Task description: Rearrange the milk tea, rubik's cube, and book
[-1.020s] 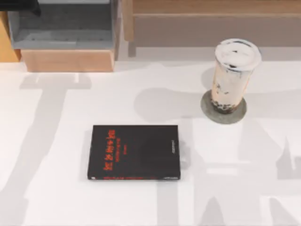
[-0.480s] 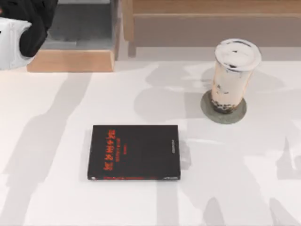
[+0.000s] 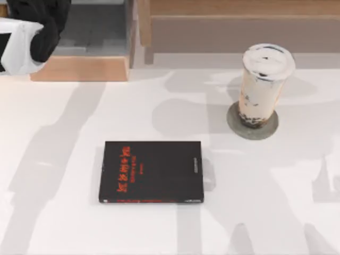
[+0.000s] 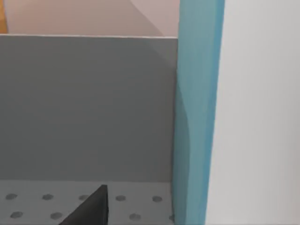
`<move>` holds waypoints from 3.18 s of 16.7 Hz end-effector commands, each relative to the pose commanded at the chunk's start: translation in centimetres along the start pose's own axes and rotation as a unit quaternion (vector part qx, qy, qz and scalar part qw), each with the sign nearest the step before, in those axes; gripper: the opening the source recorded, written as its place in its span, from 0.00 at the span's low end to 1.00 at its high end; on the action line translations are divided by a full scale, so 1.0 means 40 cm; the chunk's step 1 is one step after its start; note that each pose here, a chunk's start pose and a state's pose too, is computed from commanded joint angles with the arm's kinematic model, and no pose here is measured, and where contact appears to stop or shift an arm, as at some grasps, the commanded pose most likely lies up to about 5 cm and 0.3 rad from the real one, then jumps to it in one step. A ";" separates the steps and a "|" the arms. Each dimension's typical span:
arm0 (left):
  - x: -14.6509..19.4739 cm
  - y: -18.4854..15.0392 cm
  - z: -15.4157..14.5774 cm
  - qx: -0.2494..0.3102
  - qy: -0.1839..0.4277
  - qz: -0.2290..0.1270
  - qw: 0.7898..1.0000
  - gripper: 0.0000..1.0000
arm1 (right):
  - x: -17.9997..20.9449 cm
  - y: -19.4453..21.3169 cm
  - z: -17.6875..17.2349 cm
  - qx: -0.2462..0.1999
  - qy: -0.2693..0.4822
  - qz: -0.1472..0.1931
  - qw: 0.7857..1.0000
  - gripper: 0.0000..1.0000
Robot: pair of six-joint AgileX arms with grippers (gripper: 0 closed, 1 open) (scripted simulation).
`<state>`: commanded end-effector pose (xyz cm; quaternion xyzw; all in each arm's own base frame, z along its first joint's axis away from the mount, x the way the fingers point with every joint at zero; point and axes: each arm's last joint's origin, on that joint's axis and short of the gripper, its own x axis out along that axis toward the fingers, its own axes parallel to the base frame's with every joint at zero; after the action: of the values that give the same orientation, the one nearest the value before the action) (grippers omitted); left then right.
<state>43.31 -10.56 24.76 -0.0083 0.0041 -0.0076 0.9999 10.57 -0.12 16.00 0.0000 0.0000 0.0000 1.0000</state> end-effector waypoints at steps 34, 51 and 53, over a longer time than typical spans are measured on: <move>0.075 -0.005 0.001 0.000 -0.001 -0.001 1.000 0.00 | 0.000 0.000 0.000 0.000 0.000 0.000 1.000 1.00; 0.047 -0.010 0.050 0.000 -0.010 -0.004 1.000 0.00 | 0.000 0.000 0.000 0.000 0.000 0.000 1.000 1.00; 0.048 -0.009 0.029 0.000 -0.002 -0.002 1.000 0.00 | 0.000 0.000 0.000 0.000 0.000 0.000 1.000 1.00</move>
<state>45.23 -10.92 25.89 -0.0082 0.0016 -0.0099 0.9999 10.57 -0.12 16.00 0.0000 0.0000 0.0000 1.0000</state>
